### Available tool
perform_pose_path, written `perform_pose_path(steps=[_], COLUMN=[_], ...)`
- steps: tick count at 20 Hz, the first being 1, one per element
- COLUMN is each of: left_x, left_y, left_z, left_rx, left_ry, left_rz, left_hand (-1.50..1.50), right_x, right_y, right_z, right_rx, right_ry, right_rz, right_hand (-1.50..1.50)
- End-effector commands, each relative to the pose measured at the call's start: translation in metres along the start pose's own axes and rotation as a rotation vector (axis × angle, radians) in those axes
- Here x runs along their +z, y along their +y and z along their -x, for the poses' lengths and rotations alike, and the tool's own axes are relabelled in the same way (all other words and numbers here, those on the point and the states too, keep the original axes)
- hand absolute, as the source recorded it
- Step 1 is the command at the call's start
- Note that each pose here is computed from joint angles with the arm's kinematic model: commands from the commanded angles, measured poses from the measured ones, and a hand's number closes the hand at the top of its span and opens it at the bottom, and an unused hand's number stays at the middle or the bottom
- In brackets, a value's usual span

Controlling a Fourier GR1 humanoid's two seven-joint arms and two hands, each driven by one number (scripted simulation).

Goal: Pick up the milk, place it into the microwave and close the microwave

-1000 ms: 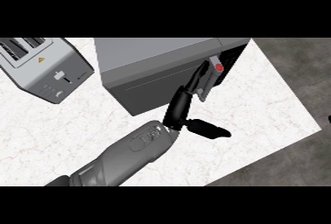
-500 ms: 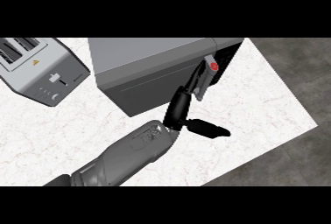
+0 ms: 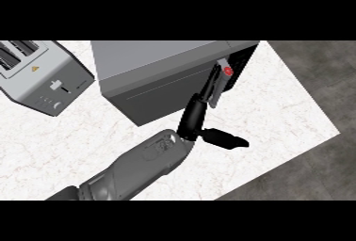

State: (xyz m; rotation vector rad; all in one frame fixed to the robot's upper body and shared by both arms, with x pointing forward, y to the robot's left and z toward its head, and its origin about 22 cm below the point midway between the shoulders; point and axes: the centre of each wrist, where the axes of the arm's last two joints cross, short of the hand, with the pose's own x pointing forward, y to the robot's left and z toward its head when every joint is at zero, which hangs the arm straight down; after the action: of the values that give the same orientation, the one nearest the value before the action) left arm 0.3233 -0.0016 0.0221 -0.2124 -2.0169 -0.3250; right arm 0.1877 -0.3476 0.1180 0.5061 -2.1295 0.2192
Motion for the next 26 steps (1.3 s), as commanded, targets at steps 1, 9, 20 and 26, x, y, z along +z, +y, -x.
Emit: perform_pose_path(steps=[1, 9, 20, 26], left_x=[-0.018, -0.023, -0.018, -0.027], left_y=[0.004, 0.003, 0.007, 0.040], left_z=[-0.004, -0.008, 0.002, 0.023], left_rx=[-0.003, 0.009, 0.059, -0.279], left_ry=[0.021, 0.003, 0.117, 0.090], left_rz=[-0.030, -0.033, -0.052, -0.054], left_hand=[-1.50, -1.50, 1.50, -1.50], right_x=[-0.004, -0.006, -0.015, -0.011], right_y=[0.001, -0.005, -0.005, -0.009], right_z=[-0.002, -0.002, -0.011, -0.012], right_rx=[-0.017, -0.037, -0.052, -0.044], right_ry=[-0.003, 0.013, 0.003, 0.015], right_rz=[-0.020, -0.023, -0.066, -0.035], right_hand=[-1.50, -1.50, -1.50, -1.50])
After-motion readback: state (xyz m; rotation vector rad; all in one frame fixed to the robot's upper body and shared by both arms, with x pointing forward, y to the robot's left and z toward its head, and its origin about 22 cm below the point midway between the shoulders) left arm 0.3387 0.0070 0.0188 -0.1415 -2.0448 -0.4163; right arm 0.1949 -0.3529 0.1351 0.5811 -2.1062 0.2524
